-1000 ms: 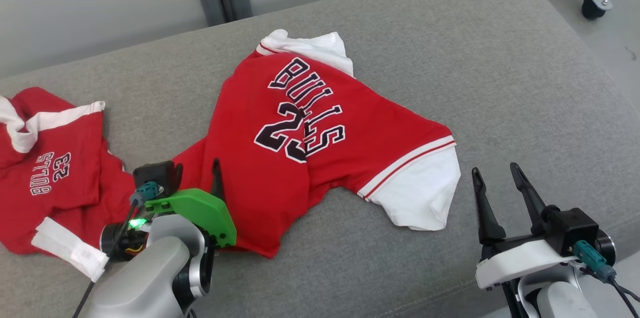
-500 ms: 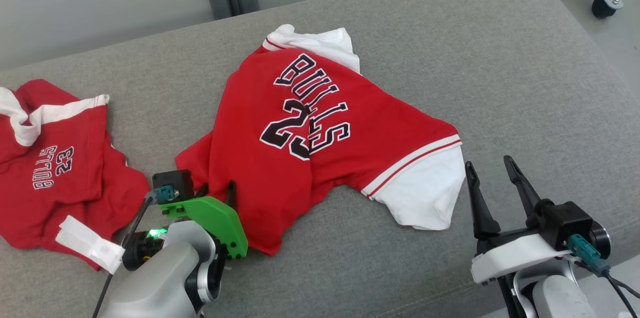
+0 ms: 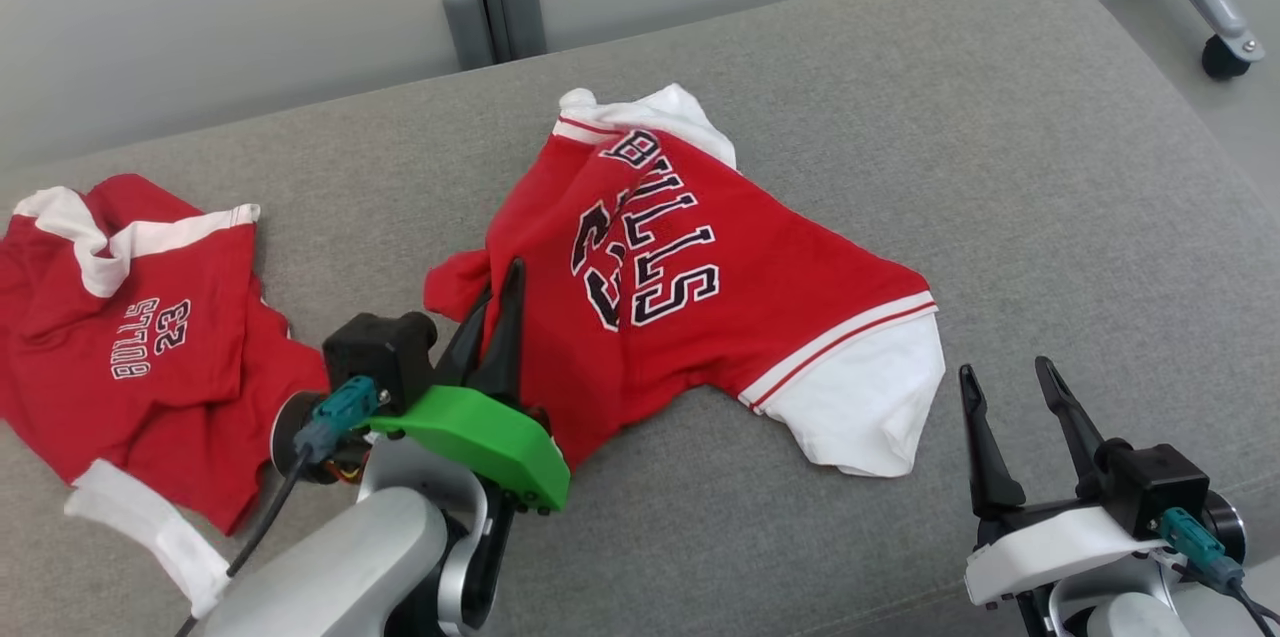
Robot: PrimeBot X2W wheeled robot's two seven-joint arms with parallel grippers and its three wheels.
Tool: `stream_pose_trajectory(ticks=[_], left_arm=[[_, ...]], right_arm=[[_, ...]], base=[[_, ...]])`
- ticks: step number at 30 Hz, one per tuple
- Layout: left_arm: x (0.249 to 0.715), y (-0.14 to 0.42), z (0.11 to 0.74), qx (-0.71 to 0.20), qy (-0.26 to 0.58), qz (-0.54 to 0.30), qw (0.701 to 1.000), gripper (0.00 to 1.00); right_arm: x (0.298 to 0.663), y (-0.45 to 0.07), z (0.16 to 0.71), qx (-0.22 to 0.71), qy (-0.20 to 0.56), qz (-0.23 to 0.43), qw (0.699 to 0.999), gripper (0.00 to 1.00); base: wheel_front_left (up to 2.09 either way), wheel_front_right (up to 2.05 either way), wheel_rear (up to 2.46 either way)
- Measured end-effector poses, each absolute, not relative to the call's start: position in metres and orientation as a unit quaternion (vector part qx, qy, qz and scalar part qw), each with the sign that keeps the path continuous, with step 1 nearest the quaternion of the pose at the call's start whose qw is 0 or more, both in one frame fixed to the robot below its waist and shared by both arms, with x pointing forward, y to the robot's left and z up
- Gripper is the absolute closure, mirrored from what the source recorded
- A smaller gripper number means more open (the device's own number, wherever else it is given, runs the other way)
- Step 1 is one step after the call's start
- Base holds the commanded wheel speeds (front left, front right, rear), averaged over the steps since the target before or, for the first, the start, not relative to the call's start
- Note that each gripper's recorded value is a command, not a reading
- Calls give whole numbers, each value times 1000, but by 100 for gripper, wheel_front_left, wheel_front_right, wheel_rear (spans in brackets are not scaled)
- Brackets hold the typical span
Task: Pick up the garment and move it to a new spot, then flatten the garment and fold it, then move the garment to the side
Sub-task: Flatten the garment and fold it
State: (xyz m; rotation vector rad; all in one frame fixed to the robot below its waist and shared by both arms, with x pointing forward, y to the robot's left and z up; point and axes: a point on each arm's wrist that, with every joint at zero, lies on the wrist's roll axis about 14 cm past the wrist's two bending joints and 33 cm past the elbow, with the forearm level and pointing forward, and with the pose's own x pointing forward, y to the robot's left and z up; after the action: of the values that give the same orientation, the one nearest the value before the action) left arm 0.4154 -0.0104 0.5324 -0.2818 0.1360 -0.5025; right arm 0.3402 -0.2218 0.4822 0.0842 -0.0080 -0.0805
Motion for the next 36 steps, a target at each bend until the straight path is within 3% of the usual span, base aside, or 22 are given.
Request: stream_pose_trajectory(ticks=[8,22,26,27,30,36], left_arm=[[393,-7,578,-135,29,-266,954,100],[487,53,502,-50,125,-169,976,100],[508,55,493,-52,116,-154,980,100],[512,55,495,-60,104,-149,982,72],[521,63,495,-57,86,-122,987,0],[524,84,504,-48,60,-81,994,0]], right_arm=[[342,-216,483,43,-6,-30,999,0],[343,-225,474,37,11,-46,998,0],[342,-225,469,32,20,-46,998,0],[342,-224,468,32,21,-45,998,0],[342,-219,470,31,19,-37,999,0],[341,-212,473,29,14,-24,999,0]], base=[[0,0,0],[0,0,0],[0,0,0],[0,0,0],[0,0,0],[0,0,0]])
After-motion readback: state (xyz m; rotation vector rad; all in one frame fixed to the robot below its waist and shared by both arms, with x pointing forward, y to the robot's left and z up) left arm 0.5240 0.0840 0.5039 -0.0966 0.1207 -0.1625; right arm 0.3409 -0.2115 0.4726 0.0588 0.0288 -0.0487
